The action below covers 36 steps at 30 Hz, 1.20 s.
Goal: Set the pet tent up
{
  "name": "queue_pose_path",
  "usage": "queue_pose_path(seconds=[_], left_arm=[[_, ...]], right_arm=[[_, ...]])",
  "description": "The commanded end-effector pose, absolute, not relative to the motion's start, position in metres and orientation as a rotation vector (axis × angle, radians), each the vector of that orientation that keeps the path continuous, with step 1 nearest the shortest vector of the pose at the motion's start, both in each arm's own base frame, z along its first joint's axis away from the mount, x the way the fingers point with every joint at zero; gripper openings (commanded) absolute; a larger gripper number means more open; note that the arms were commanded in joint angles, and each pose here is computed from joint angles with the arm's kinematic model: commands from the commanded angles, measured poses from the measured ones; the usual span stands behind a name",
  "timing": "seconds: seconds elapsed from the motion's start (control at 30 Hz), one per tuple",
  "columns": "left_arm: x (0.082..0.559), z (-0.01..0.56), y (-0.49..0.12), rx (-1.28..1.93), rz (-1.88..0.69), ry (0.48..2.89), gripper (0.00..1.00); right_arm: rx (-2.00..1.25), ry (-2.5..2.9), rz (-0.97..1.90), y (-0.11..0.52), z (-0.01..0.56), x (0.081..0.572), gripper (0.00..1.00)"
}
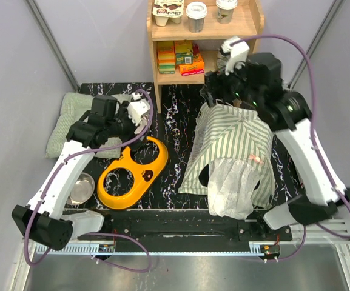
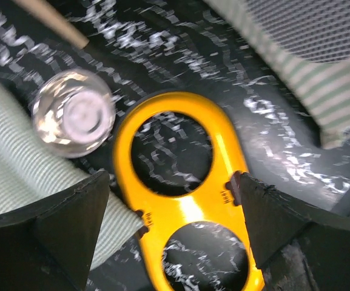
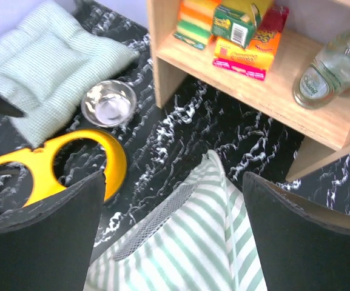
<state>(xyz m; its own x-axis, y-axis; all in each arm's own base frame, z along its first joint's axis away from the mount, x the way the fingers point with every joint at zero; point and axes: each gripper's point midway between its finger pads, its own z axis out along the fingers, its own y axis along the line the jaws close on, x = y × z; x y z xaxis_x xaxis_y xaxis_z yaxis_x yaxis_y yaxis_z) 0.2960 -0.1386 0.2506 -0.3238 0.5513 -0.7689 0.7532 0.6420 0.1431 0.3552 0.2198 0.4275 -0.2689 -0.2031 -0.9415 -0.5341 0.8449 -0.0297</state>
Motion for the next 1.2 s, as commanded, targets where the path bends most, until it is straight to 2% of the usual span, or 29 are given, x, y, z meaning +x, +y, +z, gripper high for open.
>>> queue_pose_path(seconds=[0.0, 0.13, 0.23, 0.4, 0.5, 0.6, 0.67, 0.8, 0.93, 1.17], left_arm=[[0.256, 0.276, -0.199, 1.198, -0.59, 1.863, 0.91], [0.212, 0.269, -0.26, 1.384, -0.769, 1.812, 0.92], [0.189, 0.254, -0.295, 1.476, -0.846, 1.802, 0.97], [0.192, 0.22, -0.325, 1.492, -0.807, 1.833, 0.98], [0.197, 0.206, -0.335, 1.456, -0.791, 1.855, 0.97], [0.199, 0.197, -0.346, 1.441, -0.796, 1.871, 0.94], [0.2, 0.191, -0.352, 1.431, -0.795, 1.881, 0.87], [0.216, 0.176, -0.349, 1.414, -0.692, 1.9, 0.53], [0.23, 0.189, -0.336, 1.419, -0.654, 1.868, 0.27], [0.232, 0.191, -0.321, 1.525, -0.646, 1.792, 0.17]], right_arm=[[-0.583, 1.674, 0.495, 0.215, 0.467, 0.3, 0.99], [-0.573, 1.764, 0.555, 0.199, 0.433, 0.262, 0.98], [-0.671, 1.781, 0.666, 0.201, 0.414, 0.224, 0.89], [-1.094, 1.665, 1.095, 0.229, 0.376, 0.127, 0.64], [-1.202, 1.604, 1.015, 0.223, 0.341, 0.113, 0.44], [-1.292, 1.623, 0.863, 0.212, 0.303, 0.122, 0.33], [-1.37, 1.629, 0.832, 0.21, 0.284, 0.122, 0.3], [-1.499, 1.678, 0.767, 0.202, 0.243, 0.124, 0.25], [-1.586, 1.763, 0.573, 0.192, 0.193, 0.143, 0.24], [-1.684, 1.548, 0.072, 0.206, 0.158, 0.192, 0.24]])
